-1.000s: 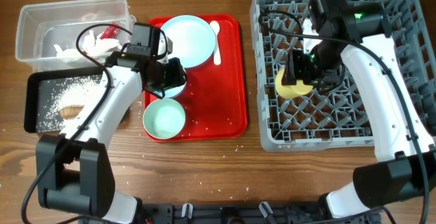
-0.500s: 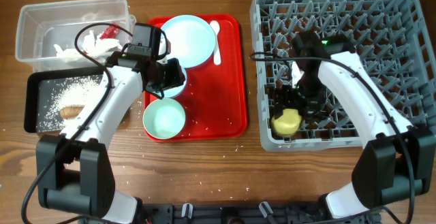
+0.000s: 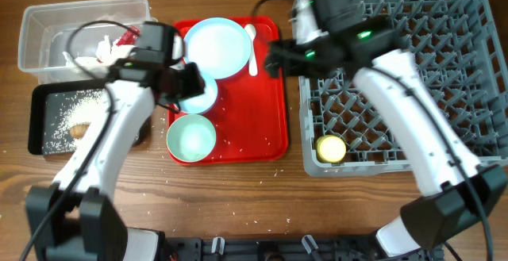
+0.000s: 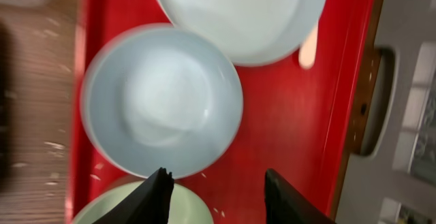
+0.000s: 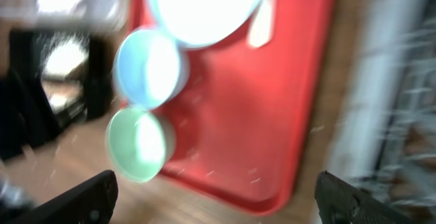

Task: Sort waste into correct bins and load items into the dishwasher rack
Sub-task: 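Grasp the green bowl on the red tray with the right gripper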

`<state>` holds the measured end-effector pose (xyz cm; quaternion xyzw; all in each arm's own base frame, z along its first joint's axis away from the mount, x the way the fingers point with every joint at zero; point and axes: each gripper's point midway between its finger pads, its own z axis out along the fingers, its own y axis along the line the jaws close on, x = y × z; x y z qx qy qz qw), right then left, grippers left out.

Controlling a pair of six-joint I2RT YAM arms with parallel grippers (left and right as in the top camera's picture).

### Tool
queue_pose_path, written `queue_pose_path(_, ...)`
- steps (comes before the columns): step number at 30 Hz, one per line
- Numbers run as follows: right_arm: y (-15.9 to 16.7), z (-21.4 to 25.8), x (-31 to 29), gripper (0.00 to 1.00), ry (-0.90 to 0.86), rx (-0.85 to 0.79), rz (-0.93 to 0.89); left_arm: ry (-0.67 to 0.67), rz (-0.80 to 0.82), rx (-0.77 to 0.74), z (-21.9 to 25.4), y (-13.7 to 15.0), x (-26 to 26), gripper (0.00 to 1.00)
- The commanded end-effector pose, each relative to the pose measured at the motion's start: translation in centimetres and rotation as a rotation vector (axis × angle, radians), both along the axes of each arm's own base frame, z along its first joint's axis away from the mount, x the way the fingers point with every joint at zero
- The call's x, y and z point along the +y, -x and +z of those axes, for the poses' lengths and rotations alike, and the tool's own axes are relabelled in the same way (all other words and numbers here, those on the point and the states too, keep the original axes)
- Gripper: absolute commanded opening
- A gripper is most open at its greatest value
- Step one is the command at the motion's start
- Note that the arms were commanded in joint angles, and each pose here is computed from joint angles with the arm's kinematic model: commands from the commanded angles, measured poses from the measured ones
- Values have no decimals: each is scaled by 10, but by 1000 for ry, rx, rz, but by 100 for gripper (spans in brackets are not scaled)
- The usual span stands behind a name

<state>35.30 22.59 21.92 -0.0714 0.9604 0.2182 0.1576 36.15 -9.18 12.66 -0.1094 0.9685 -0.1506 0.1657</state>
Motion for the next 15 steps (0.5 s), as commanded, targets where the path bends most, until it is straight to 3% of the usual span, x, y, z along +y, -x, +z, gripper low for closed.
queue_pose_path(1, 19, -42, 59, 88, -27, 87, 57, -45, 172, -143, 52, -10, 66, 50)
queue_pose_path(5, 37, -100, 112, 78, 6, 147, 152, -110, 260, -123, 52, 4, 134, 54)
queue_pose_path(11, 67, -192, 141, 48, 107, 289, 234, -132, 373, -73, 46, 24, 185, 82)
queue_pose_path(13, 65, -196, 144, 39, 99, 283, 237, -130, 372, -68, 46, 25, 184, 100)
queue_pose_path(15, 63, -197, 147, 29, 94, 270, 238, -130, 372, -68, 46, 25, 184, 100)
